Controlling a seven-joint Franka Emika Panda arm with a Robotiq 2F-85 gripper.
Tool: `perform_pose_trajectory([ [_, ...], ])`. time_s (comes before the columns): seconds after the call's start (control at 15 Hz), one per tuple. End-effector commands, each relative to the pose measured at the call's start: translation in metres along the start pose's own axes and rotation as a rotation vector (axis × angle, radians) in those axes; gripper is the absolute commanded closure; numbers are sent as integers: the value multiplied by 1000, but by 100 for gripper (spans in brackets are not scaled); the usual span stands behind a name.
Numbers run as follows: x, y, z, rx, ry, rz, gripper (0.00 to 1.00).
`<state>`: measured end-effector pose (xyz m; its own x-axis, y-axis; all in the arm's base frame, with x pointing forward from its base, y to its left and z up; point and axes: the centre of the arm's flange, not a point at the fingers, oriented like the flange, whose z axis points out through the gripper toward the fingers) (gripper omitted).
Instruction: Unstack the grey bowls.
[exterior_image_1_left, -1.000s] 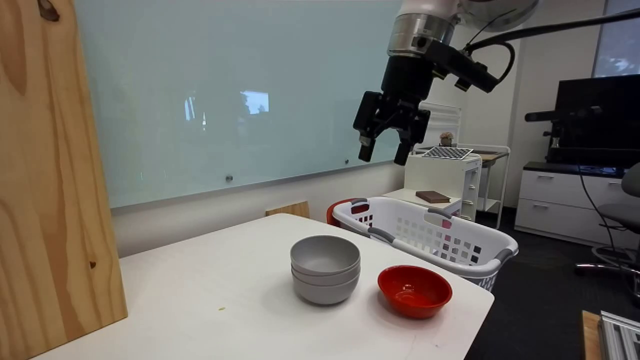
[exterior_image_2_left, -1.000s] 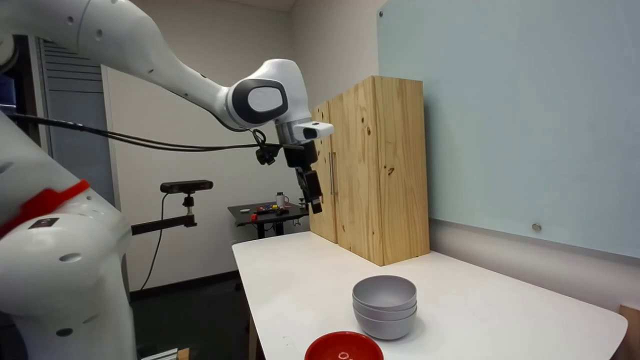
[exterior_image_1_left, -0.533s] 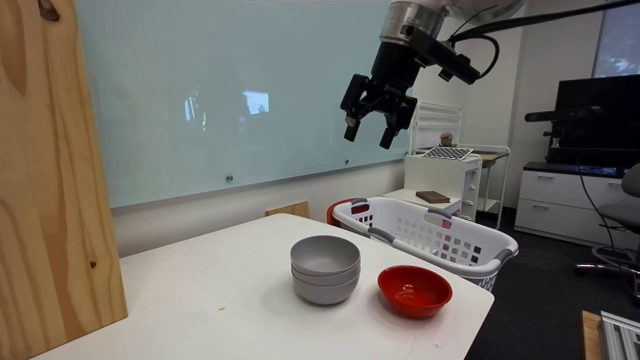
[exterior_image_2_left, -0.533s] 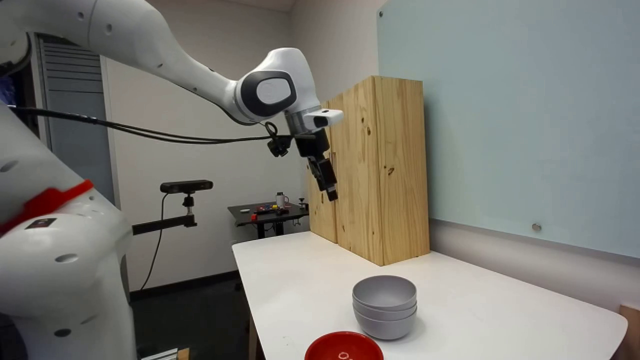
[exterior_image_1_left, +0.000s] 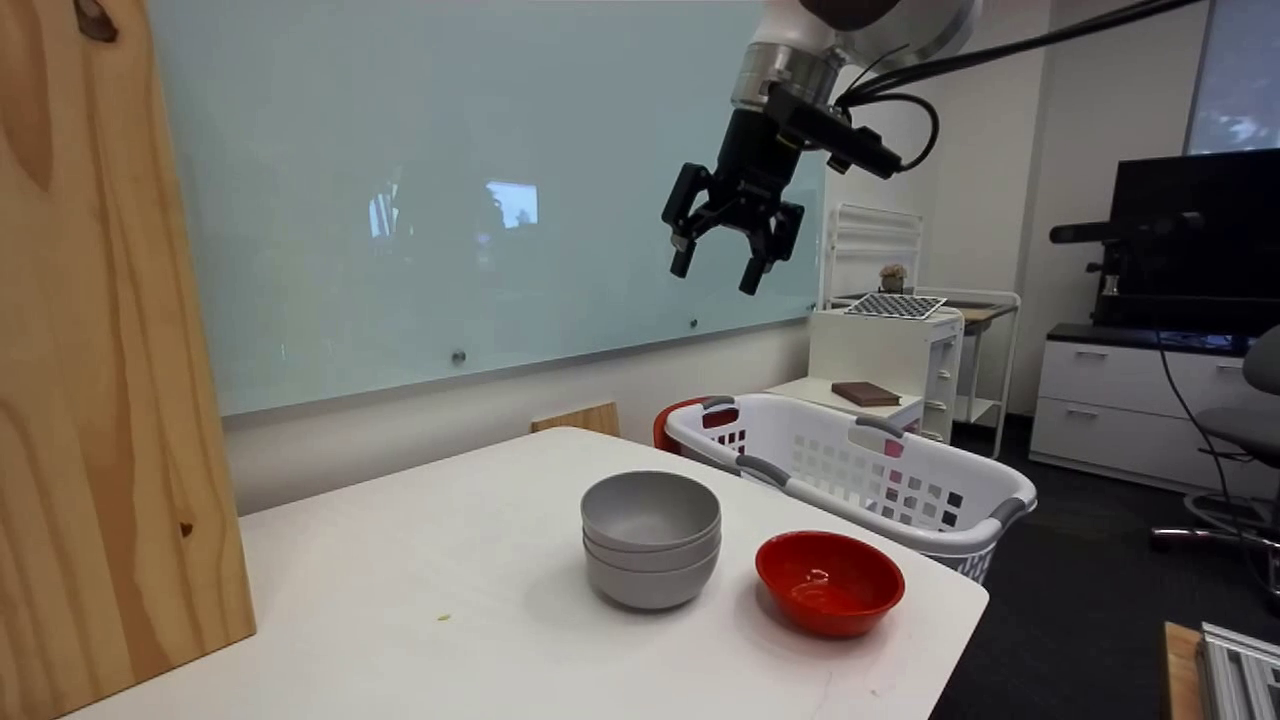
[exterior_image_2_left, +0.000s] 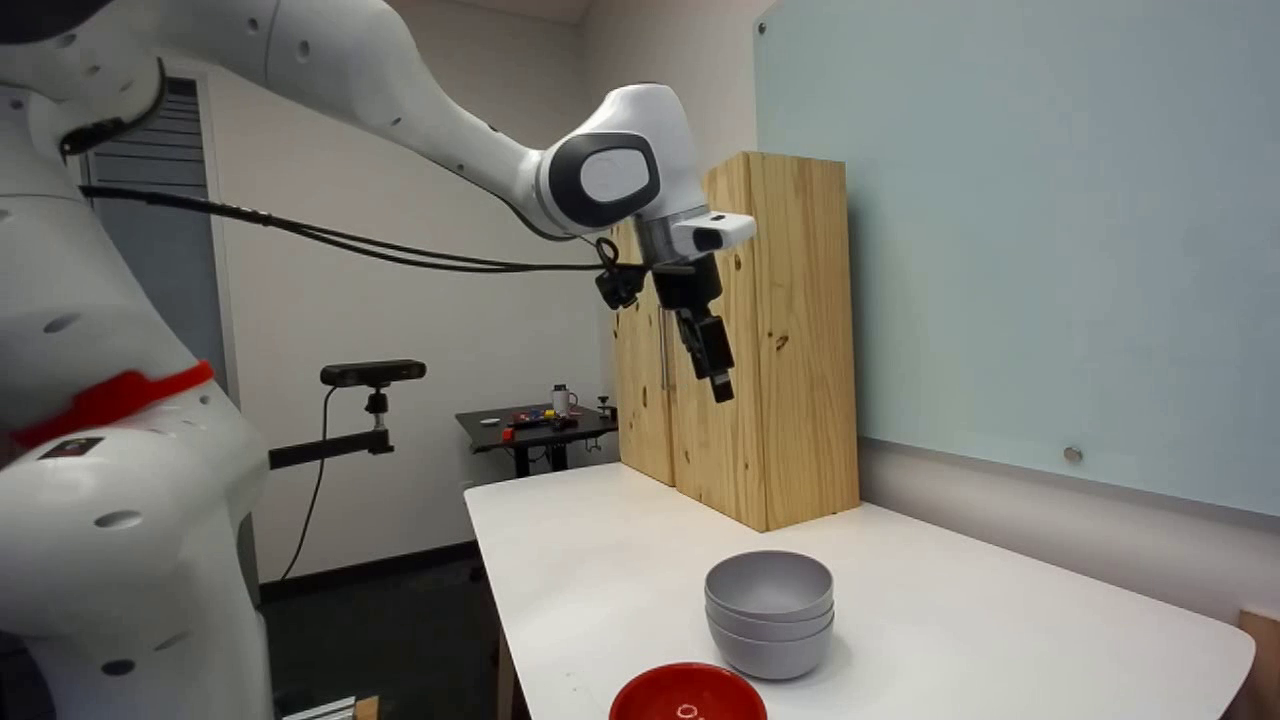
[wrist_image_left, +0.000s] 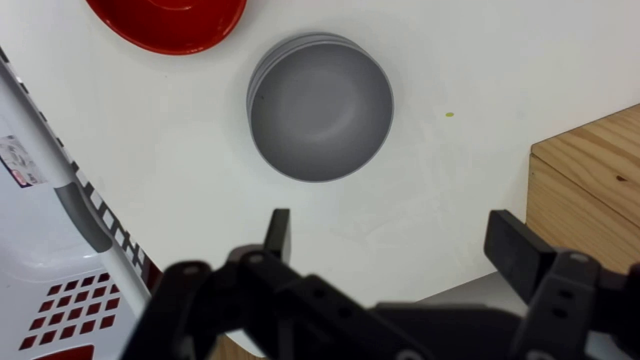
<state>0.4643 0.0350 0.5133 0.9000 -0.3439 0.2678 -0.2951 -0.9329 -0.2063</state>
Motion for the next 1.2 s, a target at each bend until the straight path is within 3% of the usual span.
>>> perform_pose_trajectory([
  [0.0, 35, 5, 14, -23, -56, 27, 0],
  [0.4, 69, 23, 59, -14, -40, 36, 0],
  [0.8, 79, 55, 104, -74, -151, 117, 0],
  [0.93, 76, 59, 112, -94, -192, 85, 0],
  [1.13, 71, 64, 119, -104, -273, -64, 0],
])
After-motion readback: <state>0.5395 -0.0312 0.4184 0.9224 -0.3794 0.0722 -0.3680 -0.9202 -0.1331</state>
